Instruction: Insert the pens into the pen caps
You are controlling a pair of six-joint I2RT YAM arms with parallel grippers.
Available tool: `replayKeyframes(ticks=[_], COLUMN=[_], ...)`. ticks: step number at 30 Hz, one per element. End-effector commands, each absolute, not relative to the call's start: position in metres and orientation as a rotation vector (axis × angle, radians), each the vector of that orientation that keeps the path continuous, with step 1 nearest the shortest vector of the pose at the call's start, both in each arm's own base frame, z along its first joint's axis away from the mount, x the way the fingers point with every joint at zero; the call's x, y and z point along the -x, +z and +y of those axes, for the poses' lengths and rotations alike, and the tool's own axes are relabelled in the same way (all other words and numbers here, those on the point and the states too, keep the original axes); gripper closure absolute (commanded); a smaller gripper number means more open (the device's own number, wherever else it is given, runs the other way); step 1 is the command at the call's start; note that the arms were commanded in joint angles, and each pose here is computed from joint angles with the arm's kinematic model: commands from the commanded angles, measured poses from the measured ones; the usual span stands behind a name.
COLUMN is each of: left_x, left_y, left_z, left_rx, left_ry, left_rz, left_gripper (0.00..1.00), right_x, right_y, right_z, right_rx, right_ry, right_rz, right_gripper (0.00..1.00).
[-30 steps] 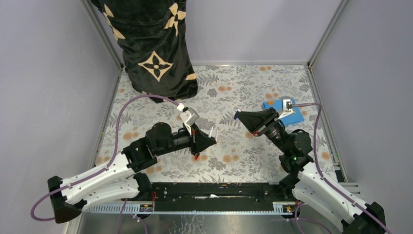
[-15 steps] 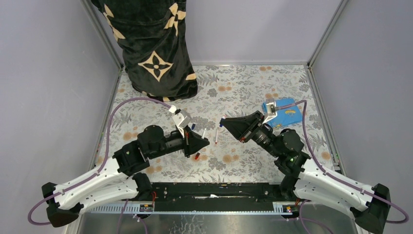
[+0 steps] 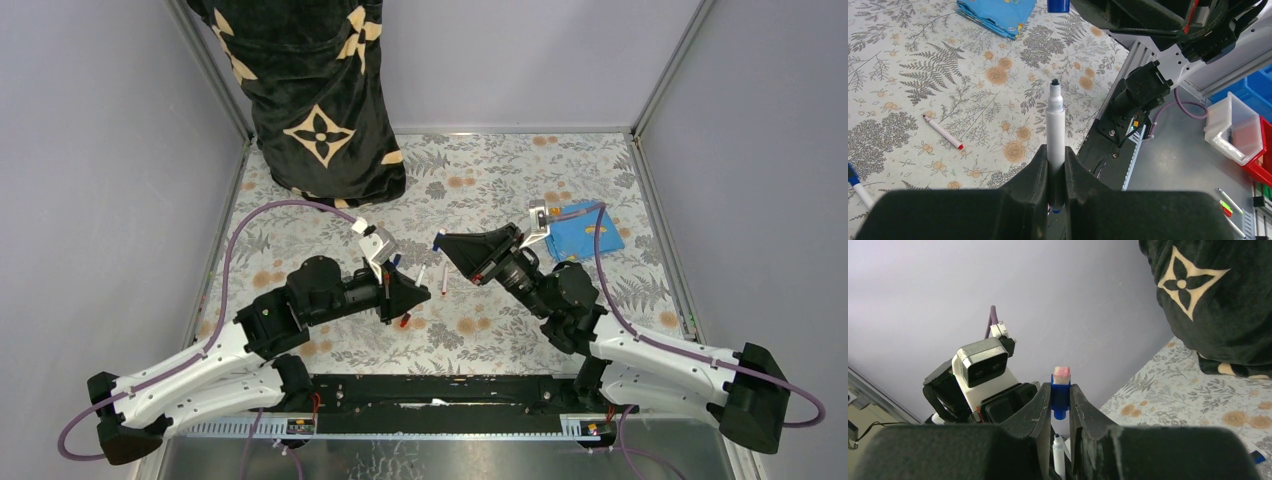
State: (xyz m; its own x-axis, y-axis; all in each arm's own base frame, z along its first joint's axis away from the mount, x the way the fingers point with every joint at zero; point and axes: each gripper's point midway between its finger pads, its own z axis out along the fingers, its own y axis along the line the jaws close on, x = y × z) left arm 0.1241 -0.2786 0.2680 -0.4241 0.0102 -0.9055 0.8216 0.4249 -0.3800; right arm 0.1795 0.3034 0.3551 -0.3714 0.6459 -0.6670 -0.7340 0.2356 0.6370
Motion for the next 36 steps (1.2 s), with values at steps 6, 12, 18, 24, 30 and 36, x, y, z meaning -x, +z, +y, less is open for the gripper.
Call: replayKeyframes(ticks=[6,12,18,24,30,36], left_x=[-0.120,-0.119,-0.120,-0.122,-0.123,-0.125], left_y=[0.285,0.288,0.291,0.295,0.295,0.297], left_z=[-0.282,-0.283,-0.282,-0.279,-0.278,-0.277], left_rx=[-0.747,-0.758,-0.753,-0.729,-0.718,-0.707], left_ry=[-1.143,-1.149,-1.146,-1.137,-1.130,-1.122], left_rz=[1.705,1.695,1.682,1.663,1.664,1.658], left_gripper=[1.00,1.00,1.00,1.00,1.00,1.00], right_x=[-0.162,-0.164,-0.166,-0.167,-0.165,-0.159], right_y=[0.402,0.396,0.391,0.385,0.386,0.387], right_z=[0.304,0.309,0.315,0.317,0.317,0.321], right_rx=[0.106,0.116,0.126,0.134,0.148,0.179], right_ry=[1.590,1.582,1.577,1.566,1.573,1.604], right_rz=[1.149,1.201,1.234,1.258,1.252,1.245], right_gripper=[1.00,1.00,1.00,1.00,1.00,1.00])
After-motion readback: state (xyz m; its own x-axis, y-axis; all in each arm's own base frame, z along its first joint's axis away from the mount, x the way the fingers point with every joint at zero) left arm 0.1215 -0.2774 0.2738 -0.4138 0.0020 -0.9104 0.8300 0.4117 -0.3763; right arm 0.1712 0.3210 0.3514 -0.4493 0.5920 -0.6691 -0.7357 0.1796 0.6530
